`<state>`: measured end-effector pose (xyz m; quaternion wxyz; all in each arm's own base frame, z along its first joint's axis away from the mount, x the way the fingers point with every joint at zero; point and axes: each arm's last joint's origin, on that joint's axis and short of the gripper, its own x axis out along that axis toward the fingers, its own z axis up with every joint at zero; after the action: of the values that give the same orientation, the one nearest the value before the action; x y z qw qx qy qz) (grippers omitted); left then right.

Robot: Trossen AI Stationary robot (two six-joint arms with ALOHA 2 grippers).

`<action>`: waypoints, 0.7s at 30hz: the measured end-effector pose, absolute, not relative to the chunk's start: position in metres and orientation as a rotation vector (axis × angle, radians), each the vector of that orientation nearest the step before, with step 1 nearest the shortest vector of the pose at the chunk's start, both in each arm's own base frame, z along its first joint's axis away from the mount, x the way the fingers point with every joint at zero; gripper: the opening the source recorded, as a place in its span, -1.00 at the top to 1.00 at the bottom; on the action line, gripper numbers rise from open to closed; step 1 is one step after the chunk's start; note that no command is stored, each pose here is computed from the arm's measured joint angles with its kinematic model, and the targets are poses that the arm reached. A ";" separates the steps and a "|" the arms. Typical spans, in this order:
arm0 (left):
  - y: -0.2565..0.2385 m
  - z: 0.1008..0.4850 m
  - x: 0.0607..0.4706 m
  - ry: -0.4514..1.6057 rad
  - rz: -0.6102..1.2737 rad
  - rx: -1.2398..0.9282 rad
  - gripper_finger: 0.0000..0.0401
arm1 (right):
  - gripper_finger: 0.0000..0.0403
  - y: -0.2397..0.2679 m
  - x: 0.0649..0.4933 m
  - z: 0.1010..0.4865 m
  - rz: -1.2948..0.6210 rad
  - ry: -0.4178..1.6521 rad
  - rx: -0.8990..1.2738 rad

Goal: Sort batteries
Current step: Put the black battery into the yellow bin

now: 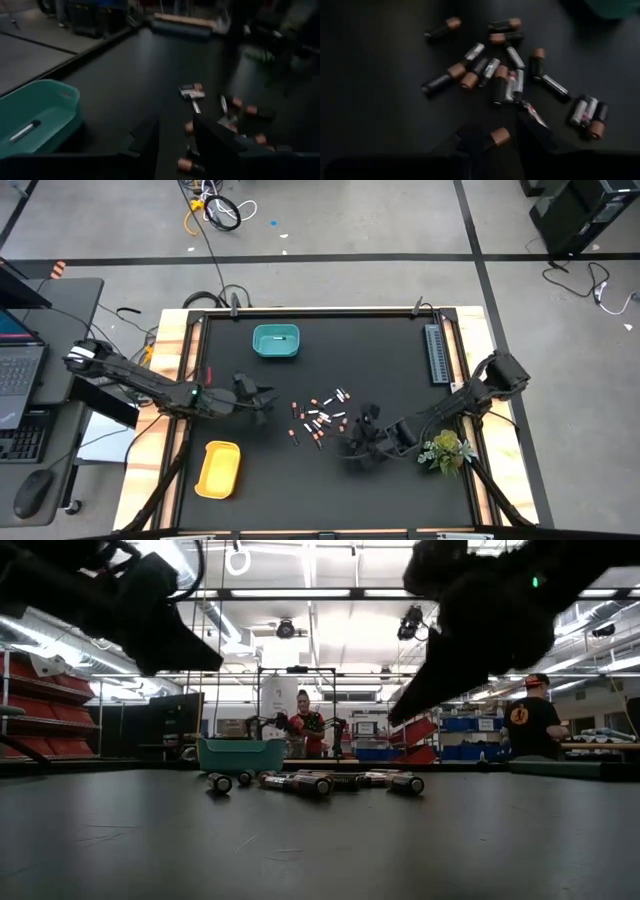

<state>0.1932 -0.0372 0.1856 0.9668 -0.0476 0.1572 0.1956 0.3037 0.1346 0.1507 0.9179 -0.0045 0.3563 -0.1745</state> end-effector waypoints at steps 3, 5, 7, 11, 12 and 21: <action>-0.043 0.191 0.208 0.455 0.348 -0.011 0.37 | 0.49 0.141 0.301 0.143 -0.455 0.679 -0.008; -0.047 0.197 0.218 0.522 0.310 0.016 0.38 | 0.49 0.145 0.299 0.138 -0.523 0.635 -0.002; -0.050 0.200 0.225 0.586 0.288 0.053 0.38 | 0.49 0.148 0.298 0.133 -0.579 0.593 0.004; -0.058 0.205 0.232 0.595 0.284 0.102 0.38 | 0.48 0.157 0.297 0.119 -0.623 0.530 0.026; -0.060 0.206 0.232 0.576 0.294 0.112 0.38 | 0.47 0.159 0.297 0.116 -0.623 0.524 0.025; -0.078 0.207 0.226 0.533 0.292 0.158 0.38 | 0.41 0.174 0.303 0.096 -0.587 0.467 0.091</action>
<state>0.2255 -0.0783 0.2069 0.9511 0.0778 0.2620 0.1437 0.3032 0.1736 0.0960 0.9296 0.0446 0.2279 -0.2864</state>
